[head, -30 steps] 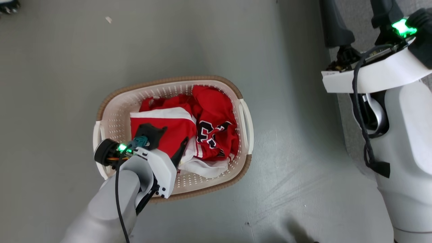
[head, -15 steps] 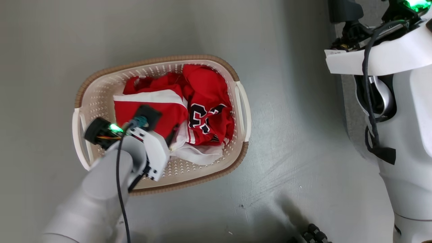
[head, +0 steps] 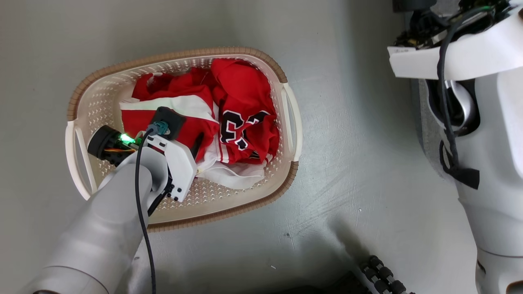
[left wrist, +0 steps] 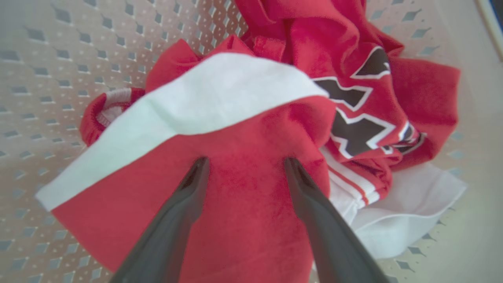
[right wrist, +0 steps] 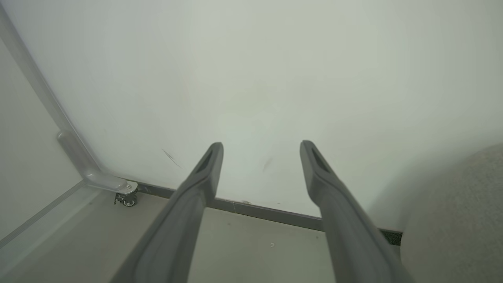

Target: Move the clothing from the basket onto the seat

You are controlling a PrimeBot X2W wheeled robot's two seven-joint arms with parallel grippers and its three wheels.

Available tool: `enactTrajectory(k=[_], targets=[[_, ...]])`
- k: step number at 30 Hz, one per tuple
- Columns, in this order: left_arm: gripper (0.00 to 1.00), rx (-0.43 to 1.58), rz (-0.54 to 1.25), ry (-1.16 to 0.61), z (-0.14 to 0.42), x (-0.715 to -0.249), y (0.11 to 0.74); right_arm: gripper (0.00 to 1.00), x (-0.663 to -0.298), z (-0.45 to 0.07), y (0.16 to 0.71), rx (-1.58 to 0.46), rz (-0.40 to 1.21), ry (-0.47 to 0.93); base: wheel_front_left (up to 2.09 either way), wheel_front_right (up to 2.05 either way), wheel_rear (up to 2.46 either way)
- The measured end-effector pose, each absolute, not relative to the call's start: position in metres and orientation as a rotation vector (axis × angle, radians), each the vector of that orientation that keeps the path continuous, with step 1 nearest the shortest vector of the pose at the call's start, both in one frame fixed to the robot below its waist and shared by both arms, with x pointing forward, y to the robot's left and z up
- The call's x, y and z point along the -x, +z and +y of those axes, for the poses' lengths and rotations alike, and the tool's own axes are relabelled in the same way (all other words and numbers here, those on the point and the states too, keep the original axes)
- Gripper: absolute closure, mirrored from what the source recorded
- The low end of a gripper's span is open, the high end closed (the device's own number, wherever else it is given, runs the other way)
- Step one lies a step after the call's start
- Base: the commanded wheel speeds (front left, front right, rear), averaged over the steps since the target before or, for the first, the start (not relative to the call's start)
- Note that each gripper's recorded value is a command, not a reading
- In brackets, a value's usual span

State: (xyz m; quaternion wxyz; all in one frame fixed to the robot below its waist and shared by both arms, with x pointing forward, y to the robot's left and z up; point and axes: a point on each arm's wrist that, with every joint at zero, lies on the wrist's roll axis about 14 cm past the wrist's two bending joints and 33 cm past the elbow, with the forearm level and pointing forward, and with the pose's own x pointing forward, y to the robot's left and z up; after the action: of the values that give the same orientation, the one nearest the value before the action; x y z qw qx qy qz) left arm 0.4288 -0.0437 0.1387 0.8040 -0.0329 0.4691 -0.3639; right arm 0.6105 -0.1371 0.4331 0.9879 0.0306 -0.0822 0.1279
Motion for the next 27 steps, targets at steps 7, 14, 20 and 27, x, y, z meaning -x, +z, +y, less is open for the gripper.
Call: enactTrajectory(k=[7, 14, 20, 27], targets=[[0.05, 0.054, 1.013, -0.784, -0.044, -0.431, 0.126, 0.0, -0.616, -0.135, 0.427, -0.063, -0.164, 0.268, 0.0, 0.0, 0.0], [1.0, 0.037, 1.027, -0.786, -0.045, -0.43, 0.116, 0.0, -0.616, -0.136, 0.417, -0.06, -0.145, 0.268, 0.0, 0.0, 0.0], [1.0, 0.049, 1.013, -0.778, -0.045, -0.431, 0.116, 0.0, -0.619, -0.135, 0.42, -0.057, -0.156, 0.271, 0.0, 0.0, 0.0], [1.0, 0.089, 0.985, -0.748, -0.045, -0.438, 0.122, 0.0, -0.619, -0.134, 0.423, -0.059, -0.16, 0.272, 0.0, 0.0, 0.0]])
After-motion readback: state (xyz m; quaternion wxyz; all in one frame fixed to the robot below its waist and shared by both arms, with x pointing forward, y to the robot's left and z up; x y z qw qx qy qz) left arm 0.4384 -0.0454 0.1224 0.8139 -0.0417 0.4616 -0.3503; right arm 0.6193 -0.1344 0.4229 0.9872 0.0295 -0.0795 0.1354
